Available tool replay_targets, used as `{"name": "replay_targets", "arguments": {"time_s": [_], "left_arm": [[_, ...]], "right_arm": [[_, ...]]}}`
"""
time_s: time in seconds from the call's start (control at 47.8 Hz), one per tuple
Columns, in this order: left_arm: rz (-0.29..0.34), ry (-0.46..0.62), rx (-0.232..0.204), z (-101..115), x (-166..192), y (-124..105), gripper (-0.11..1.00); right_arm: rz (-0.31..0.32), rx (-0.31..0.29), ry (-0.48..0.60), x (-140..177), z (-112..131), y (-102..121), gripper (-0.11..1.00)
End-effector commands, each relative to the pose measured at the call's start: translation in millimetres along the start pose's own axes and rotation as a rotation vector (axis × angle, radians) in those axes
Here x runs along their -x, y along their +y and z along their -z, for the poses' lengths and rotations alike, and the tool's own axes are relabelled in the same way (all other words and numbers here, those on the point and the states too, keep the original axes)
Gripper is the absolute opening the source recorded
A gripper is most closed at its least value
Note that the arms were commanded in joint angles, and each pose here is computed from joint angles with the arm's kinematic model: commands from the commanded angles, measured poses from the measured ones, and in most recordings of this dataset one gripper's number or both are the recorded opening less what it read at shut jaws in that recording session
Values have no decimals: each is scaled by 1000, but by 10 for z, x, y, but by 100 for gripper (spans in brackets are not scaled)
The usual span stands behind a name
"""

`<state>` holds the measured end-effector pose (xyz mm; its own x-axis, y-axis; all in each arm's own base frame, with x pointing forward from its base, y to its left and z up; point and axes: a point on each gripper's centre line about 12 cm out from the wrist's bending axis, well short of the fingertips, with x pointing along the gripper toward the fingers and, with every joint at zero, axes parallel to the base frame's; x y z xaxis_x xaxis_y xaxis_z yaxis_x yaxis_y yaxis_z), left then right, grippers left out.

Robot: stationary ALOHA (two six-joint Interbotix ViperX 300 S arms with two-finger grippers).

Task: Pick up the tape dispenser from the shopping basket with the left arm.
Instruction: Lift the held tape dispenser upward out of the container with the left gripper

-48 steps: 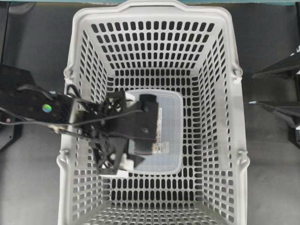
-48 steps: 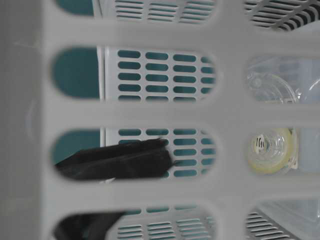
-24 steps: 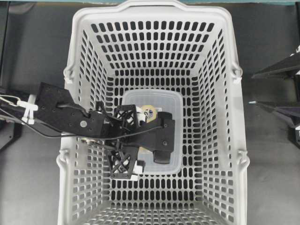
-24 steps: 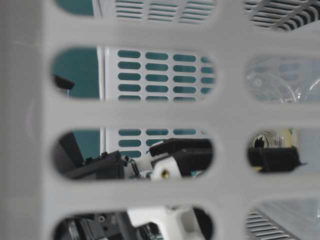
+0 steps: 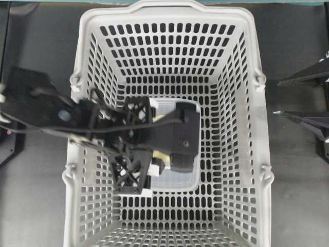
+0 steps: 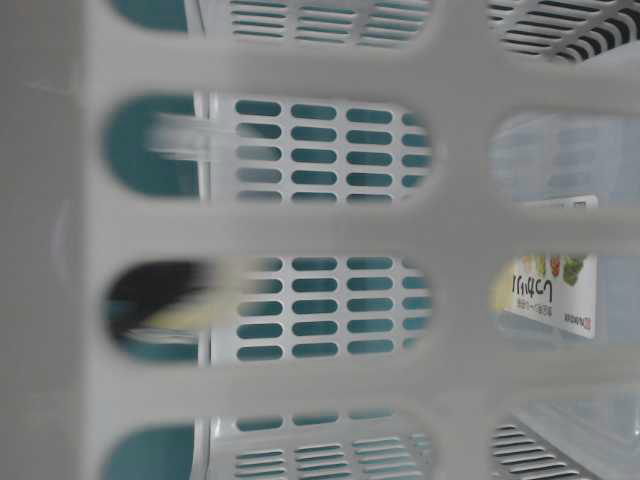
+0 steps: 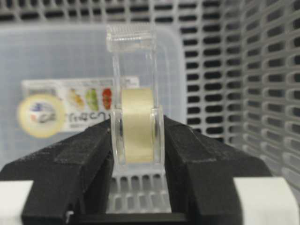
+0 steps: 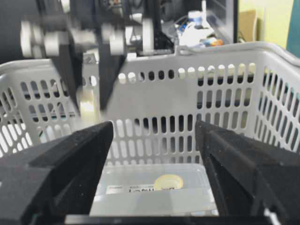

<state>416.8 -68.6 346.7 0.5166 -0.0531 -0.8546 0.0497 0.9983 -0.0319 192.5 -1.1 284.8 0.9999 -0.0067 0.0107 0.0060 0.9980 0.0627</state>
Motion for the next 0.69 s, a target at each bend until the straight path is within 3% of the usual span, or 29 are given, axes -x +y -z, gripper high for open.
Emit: {"name": "replay_targets", "arguments": {"time_s": [0.0, 0.67], "left_arm": [[-2, -49, 10, -171, 487, 28, 28], [-8, -13, 10, -199, 455, 31, 28]], "right_arm": [[2, -5, -6, -11, -22, -2, 68], [2, -5, -8, -8, -25, -2, 68]]}}
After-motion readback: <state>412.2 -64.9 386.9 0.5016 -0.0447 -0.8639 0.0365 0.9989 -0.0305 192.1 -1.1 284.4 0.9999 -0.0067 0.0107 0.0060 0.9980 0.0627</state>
